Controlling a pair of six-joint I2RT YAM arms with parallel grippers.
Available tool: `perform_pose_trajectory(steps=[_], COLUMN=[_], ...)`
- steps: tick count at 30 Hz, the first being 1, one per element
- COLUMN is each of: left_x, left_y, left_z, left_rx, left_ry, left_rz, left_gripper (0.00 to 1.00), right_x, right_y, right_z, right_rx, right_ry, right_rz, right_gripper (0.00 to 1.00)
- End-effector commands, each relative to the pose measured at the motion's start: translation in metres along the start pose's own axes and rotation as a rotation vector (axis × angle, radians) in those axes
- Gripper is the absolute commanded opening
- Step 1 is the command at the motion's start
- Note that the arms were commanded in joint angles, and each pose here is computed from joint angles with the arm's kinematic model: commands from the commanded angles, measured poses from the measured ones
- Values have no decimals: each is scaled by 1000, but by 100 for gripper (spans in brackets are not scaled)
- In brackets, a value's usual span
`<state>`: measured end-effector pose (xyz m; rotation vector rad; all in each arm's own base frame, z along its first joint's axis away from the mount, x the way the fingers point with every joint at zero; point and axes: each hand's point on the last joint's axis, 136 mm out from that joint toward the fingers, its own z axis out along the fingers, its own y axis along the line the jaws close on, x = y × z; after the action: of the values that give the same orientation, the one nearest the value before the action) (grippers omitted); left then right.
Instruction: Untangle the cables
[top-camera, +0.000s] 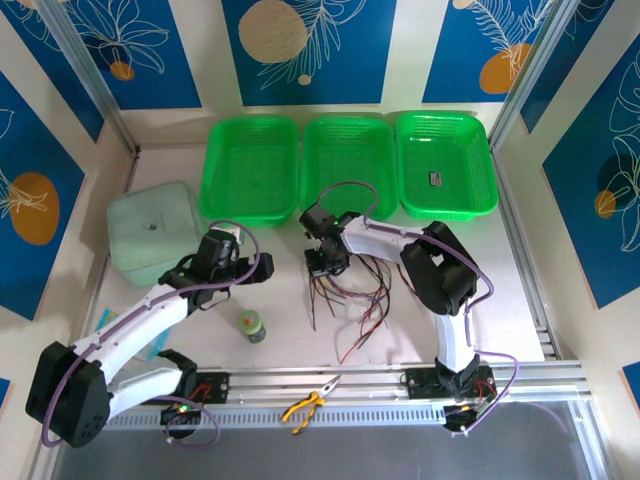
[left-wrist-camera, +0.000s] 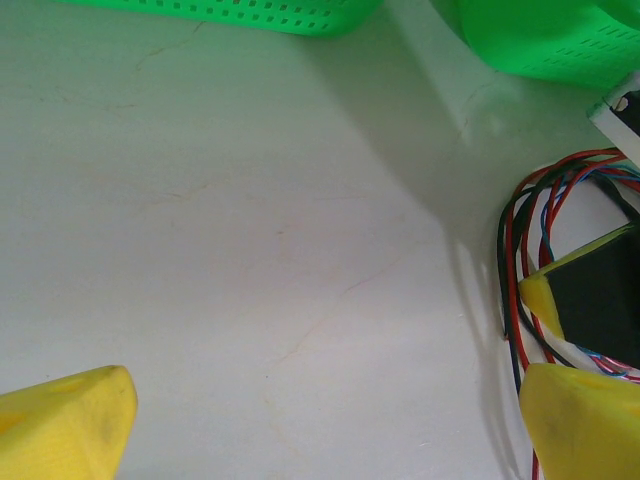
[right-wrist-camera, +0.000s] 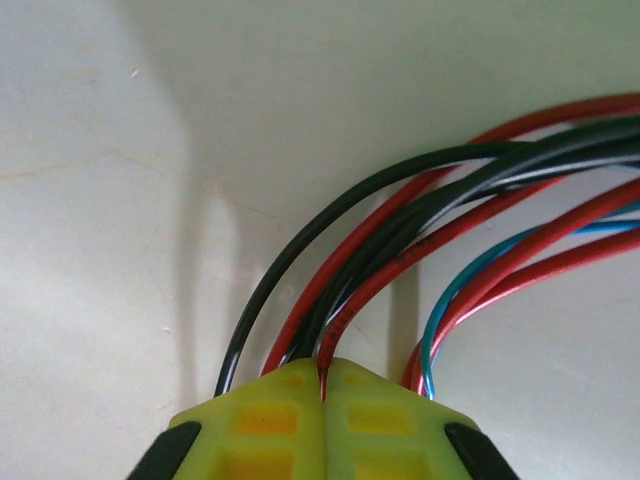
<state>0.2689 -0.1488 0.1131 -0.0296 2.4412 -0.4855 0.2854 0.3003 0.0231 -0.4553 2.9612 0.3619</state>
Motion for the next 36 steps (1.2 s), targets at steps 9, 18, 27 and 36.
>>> perform_pose_trajectory(steps=[9, 18, 27, 36], left_x=[5, 1, -1, -2], left_y=[-1, -7, -13, -16], left_z=[-4, -8, -9, -9], left_rx=[2, 27, 51, 64], left_ry=[17, 7, 12, 18], left_rz=[-5, -1, 3, 4], left_gripper=[98, 99, 100, 100], right_x=[-10, -14, -21, -23], right_y=[-4, -17, -20, -6], right_z=[-67, -120, -181, -234], right_rx=[16, -5, -70, -162], right_ry=[-112, -214, -360, -484], right_rz=[-42, -17, -33, -64], right_gripper=[2, 2, 2, 2])
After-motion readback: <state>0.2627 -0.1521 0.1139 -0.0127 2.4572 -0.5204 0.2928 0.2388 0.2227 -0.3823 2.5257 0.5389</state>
